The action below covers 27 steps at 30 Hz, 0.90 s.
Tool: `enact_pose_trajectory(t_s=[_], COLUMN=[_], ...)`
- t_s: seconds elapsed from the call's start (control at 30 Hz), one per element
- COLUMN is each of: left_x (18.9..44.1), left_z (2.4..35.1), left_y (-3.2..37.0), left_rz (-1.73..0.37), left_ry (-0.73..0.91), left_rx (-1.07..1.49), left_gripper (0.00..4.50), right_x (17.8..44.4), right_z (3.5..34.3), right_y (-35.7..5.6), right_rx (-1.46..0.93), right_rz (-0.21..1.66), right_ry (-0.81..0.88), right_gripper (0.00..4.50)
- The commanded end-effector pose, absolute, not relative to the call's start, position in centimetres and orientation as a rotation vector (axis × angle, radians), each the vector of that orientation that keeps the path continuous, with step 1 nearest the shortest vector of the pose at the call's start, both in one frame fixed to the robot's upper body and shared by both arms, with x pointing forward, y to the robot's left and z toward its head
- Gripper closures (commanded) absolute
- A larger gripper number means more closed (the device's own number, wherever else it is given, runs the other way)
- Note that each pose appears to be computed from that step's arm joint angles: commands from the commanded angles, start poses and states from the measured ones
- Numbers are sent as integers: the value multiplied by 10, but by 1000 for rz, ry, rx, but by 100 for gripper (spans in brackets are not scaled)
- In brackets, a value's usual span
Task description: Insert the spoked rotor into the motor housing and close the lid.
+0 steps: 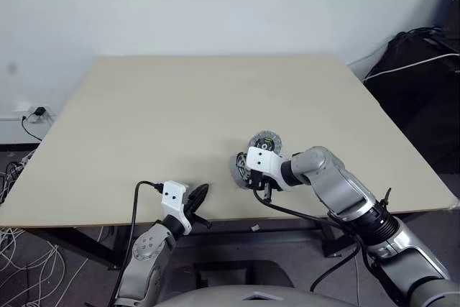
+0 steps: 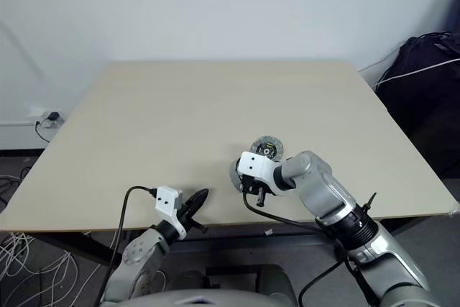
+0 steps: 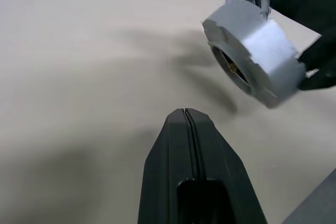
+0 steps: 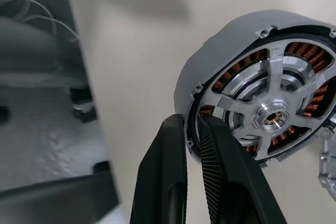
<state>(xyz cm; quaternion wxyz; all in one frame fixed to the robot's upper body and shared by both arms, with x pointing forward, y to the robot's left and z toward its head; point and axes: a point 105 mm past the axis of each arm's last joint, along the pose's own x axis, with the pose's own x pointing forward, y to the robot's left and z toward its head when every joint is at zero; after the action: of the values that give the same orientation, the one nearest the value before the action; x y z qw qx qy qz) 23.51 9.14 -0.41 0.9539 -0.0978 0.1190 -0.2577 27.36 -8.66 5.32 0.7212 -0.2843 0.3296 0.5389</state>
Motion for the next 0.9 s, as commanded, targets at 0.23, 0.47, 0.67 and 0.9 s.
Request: enact_pose_trajectory(t_s=[0.23, 0.47, 0.67, 0.9], left_x=[240, 240, 240, 239], left_z=[7, 4, 3, 3], left_y=[90, 90, 90, 91], left_rz=[-523, -523, -528, -522], left_ry=[206, 212, 216, 217], left_rx=[-223, -233, -235, -235], left_gripper=[450, 450, 450, 450], right_x=[270, 280, 298, 313], right_z=[64, 66, 64, 59], right_y=[-105, -88, -70, -57], right_rx=[-705, -527, -411, -321], right_rz=[1142, 1046, 949, 870], right_ry=[797, 786, 758, 750], right_gripper=[438, 438, 438, 438])
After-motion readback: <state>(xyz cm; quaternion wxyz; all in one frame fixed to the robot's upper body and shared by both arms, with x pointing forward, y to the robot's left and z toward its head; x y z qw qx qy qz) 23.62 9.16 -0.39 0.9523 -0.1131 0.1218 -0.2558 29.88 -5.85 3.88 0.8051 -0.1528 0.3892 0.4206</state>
